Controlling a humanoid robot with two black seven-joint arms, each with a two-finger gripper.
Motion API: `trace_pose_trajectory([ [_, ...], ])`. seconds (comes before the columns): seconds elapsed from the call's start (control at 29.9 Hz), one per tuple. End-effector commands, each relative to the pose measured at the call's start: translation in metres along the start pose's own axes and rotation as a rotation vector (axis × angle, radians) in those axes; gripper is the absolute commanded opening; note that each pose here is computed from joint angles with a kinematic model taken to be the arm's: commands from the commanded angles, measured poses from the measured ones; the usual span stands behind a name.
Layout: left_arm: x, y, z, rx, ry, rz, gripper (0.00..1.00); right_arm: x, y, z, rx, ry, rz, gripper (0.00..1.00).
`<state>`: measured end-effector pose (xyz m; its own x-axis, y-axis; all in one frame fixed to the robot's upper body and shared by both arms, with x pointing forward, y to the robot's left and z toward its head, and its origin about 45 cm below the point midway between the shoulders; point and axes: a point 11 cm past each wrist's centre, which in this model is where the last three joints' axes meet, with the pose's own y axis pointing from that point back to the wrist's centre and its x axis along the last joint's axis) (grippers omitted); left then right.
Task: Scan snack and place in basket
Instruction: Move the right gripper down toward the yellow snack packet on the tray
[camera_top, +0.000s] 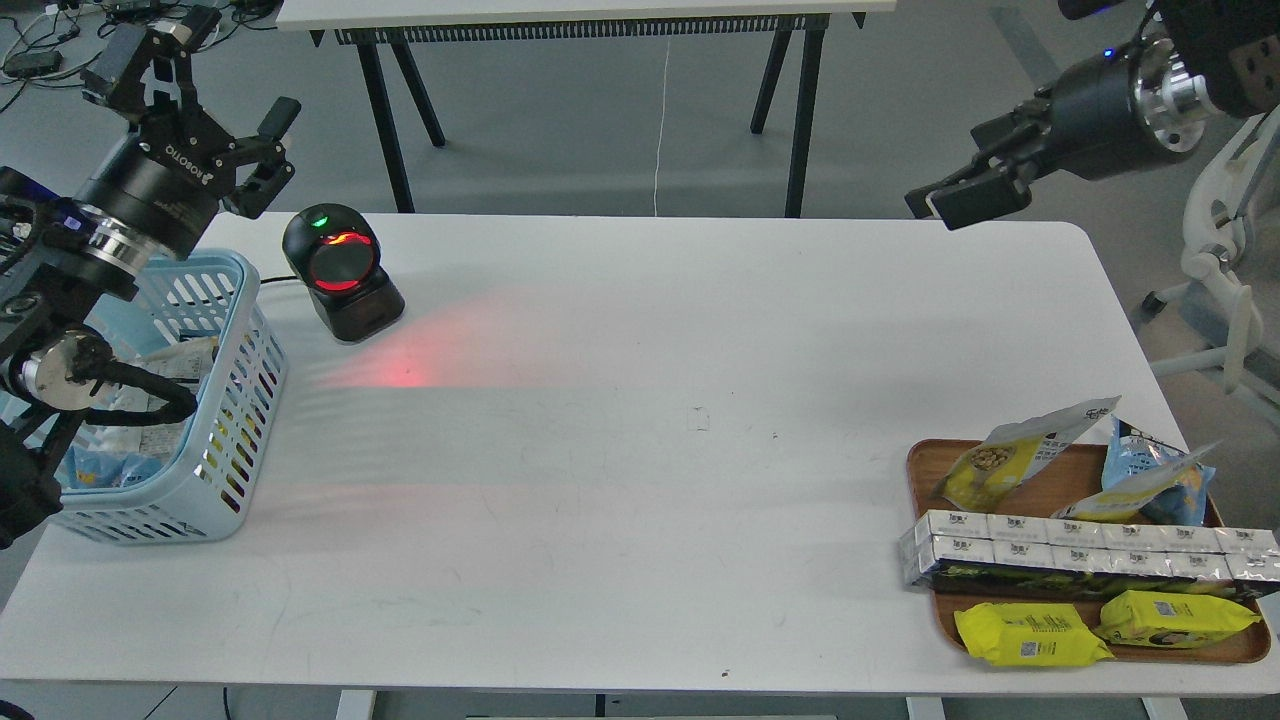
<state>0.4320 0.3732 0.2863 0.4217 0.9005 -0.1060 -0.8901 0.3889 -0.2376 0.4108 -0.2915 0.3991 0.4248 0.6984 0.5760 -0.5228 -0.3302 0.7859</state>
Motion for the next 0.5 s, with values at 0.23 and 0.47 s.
trace_pose_trajectory([
  [0.23, 0.000, 0.002, -0.002, 0.006, 0.001, 0.002, 1.00, -0.093, 0.029, -0.035, -0.038, 0.263, -0.160, 0.99],
  [0.47, 0.001, 0.002, -0.003, 0.008, 0.001, 0.005, 1.00, -0.130, 0.017, -0.042, 0.003, 0.221, -0.232, 0.99],
])
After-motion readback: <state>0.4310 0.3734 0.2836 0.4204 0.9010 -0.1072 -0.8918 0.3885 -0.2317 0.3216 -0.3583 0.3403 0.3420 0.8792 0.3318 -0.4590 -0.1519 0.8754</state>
